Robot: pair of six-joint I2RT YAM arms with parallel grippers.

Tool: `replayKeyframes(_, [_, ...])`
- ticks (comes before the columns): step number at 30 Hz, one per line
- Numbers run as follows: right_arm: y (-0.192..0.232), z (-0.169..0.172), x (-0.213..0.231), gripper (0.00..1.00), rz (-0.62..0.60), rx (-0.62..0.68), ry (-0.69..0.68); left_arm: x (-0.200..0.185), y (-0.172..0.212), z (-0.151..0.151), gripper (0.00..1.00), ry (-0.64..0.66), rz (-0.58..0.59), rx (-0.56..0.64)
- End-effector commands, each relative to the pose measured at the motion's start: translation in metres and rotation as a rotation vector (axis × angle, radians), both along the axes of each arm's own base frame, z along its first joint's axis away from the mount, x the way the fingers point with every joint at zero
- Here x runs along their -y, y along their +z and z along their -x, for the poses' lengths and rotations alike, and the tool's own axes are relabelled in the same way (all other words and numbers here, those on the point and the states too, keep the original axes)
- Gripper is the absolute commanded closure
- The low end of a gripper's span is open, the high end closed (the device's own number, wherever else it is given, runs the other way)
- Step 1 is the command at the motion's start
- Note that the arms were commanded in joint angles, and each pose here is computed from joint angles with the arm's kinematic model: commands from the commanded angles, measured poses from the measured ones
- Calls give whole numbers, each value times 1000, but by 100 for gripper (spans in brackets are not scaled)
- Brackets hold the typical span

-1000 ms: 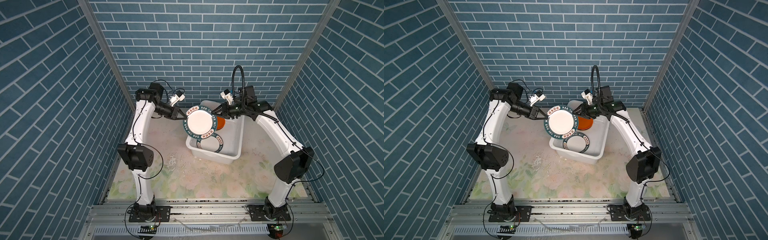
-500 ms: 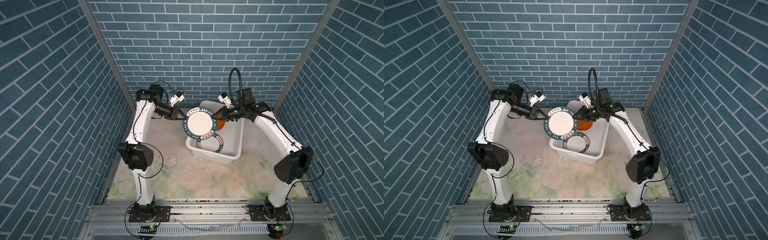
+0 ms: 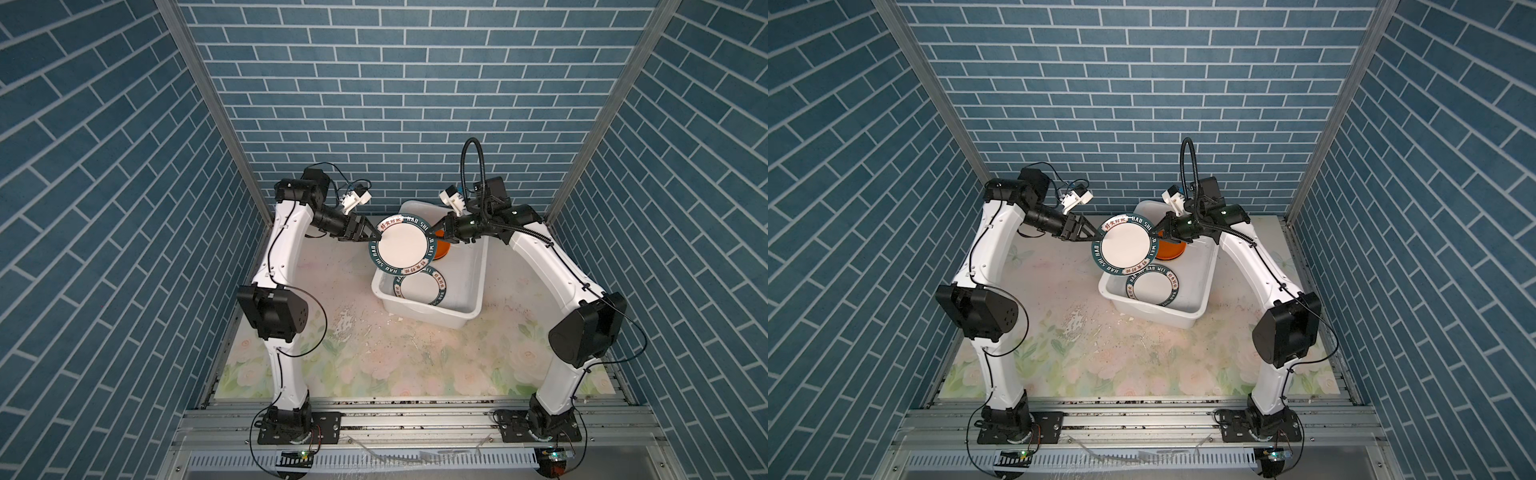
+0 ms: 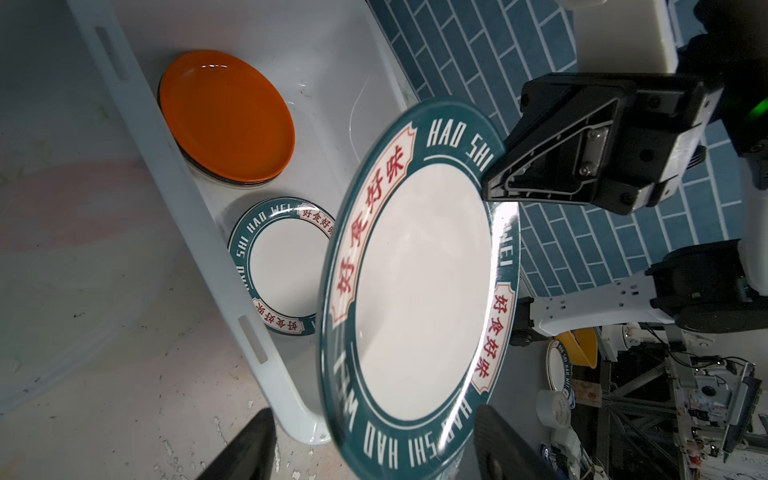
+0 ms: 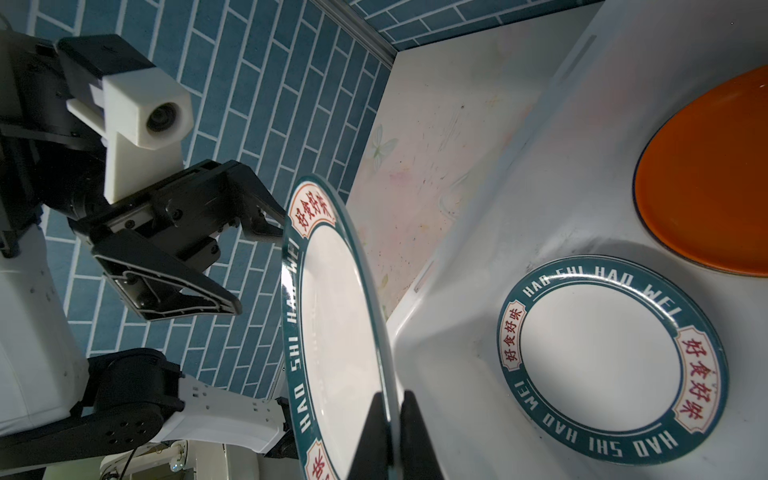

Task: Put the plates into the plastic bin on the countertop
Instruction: 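Open the left gripper and withdraw it while the right lowers the plate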

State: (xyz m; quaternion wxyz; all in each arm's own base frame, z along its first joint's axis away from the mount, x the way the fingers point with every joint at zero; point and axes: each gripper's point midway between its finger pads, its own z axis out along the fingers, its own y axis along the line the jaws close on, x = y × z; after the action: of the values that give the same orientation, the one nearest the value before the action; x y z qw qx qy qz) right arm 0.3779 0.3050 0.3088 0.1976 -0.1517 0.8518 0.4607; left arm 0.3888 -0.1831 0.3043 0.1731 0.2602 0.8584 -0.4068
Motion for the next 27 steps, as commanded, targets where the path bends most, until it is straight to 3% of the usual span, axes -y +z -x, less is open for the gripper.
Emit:
replayKeyframes(1, [11, -10, 11, 100, -35, 27, -34, -13, -3, 0, 22, 26, -89, 40])
replayKeyframes(7, [-18, -29, 41, 100, 60, 28, -85, -31, 7, 6, 21, 29, -199, 135])
replayKeyframes(11, [-43, -37, 55, 100, 150, 19, -85, -51, 24, 7, 21, -8, -341, 295])
replayKeyframes(14, [-66, -39, 59, 100, 227, 2, -54, -59, 32, 10, 21, -19, -386, 361])
replayKeyframes(27, [-136, -52, 63, 100, 352, -61, 11, -52, 30, 23, 22, 16, -315, 314])
